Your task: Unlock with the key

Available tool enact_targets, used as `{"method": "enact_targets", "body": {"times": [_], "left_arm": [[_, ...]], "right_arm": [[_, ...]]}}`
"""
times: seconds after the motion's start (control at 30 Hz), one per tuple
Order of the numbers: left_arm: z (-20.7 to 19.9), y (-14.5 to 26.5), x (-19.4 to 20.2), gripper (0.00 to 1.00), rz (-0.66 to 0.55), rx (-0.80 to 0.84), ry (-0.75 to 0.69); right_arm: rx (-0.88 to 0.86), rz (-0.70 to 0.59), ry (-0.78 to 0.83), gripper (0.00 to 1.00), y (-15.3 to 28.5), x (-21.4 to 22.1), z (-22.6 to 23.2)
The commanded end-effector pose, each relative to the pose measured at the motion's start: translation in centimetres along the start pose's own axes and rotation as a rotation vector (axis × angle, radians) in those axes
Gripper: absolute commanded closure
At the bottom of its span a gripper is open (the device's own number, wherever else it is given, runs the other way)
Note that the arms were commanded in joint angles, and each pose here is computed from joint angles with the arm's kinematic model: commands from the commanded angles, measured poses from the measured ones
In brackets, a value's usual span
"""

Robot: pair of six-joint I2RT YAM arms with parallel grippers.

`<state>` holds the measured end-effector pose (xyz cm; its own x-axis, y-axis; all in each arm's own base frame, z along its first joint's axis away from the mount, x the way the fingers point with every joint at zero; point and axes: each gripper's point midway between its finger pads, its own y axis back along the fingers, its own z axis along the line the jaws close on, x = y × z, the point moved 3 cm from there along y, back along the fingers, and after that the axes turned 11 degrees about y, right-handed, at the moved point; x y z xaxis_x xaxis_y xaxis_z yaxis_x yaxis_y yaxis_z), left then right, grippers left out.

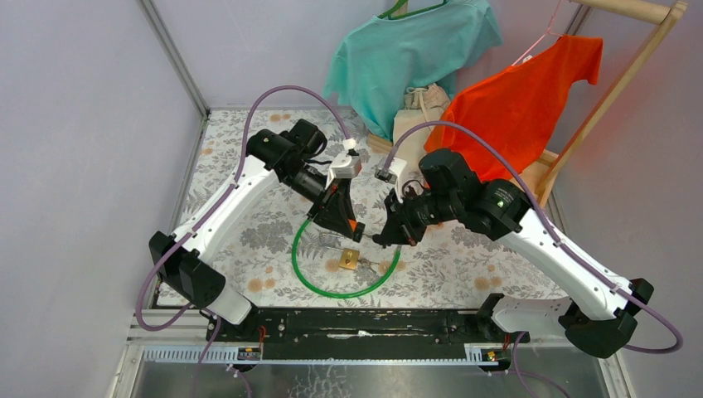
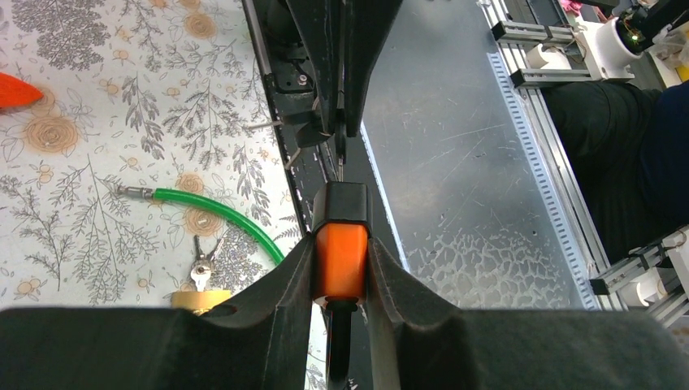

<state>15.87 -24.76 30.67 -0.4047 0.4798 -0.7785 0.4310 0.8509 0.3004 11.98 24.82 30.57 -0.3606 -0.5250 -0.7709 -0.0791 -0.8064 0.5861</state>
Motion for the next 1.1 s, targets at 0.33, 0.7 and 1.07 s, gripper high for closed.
{"method": "enact_targets", "body": {"times": [0.33,0.7,1.07], "left_arm": [[0.5,0.1,-1.0,1.0,-0.032,-0.057,-0.058],[-0.1,0.8,-1.8,1.0,-0.074,-0.15,-0.156],[-0.8,2.8,-0.6,1.0,0.035,-0.321,-0.221]], "right_arm": [[-0.035,-0.175,-0.002,1.0,-2.0,-5.0,-0.2],[-0.112,-0.374,-0.127,1.0,-4.0,-7.8,-0.3],[-0.449,-0.485,-0.326,1.0,-1.1,-8.7,1.5]]}}
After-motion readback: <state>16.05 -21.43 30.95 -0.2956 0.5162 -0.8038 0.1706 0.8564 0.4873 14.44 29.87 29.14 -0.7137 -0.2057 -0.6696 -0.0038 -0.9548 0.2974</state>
